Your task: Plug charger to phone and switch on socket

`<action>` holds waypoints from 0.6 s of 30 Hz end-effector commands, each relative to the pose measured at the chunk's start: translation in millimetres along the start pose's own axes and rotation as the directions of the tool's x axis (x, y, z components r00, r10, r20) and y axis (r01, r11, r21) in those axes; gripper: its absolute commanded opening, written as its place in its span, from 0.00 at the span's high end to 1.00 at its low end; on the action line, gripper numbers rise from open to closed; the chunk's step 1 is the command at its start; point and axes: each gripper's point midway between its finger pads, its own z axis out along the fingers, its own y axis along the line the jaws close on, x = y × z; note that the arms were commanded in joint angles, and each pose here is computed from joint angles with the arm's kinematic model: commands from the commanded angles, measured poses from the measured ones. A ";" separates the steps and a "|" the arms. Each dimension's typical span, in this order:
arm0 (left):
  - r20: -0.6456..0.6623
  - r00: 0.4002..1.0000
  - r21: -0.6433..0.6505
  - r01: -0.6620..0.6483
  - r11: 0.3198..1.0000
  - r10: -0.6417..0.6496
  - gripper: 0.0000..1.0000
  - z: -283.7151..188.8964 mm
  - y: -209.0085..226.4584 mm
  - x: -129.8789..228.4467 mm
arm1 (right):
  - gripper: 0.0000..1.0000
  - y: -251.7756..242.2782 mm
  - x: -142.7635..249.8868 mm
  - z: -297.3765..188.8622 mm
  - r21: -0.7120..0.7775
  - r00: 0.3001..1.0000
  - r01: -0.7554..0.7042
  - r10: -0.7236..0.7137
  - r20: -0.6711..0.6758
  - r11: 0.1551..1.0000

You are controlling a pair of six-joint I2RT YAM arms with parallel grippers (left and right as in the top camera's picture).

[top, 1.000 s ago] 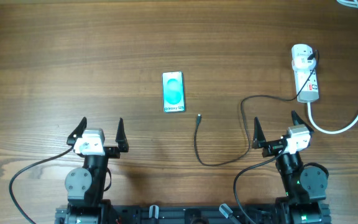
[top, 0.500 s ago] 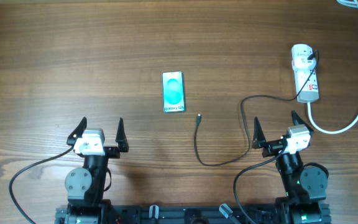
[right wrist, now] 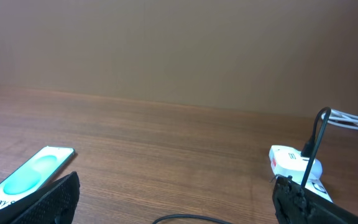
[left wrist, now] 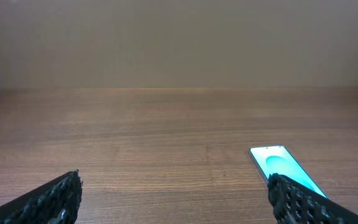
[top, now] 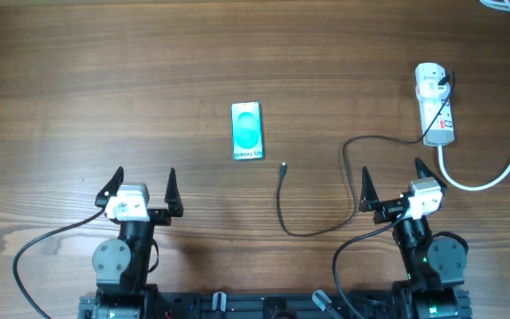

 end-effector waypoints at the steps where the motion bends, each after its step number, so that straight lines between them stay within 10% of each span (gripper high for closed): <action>1: -0.001 1.000 0.005 -0.021 1.000 0.021 0.00 0.0 -0.2 1.7 | 0.00 -4.5 -0.3 -0.1 0.023 1.000 -0.017 0.017 0.003 1.000; 18: -0.002 1.000 0.005 -0.021 1.000 0.021 0.00 0.0 -0.2 1.8 | 0.00 -4.5 -0.3 -0.1 0.023 1.000 -0.017 0.017 0.003 1.000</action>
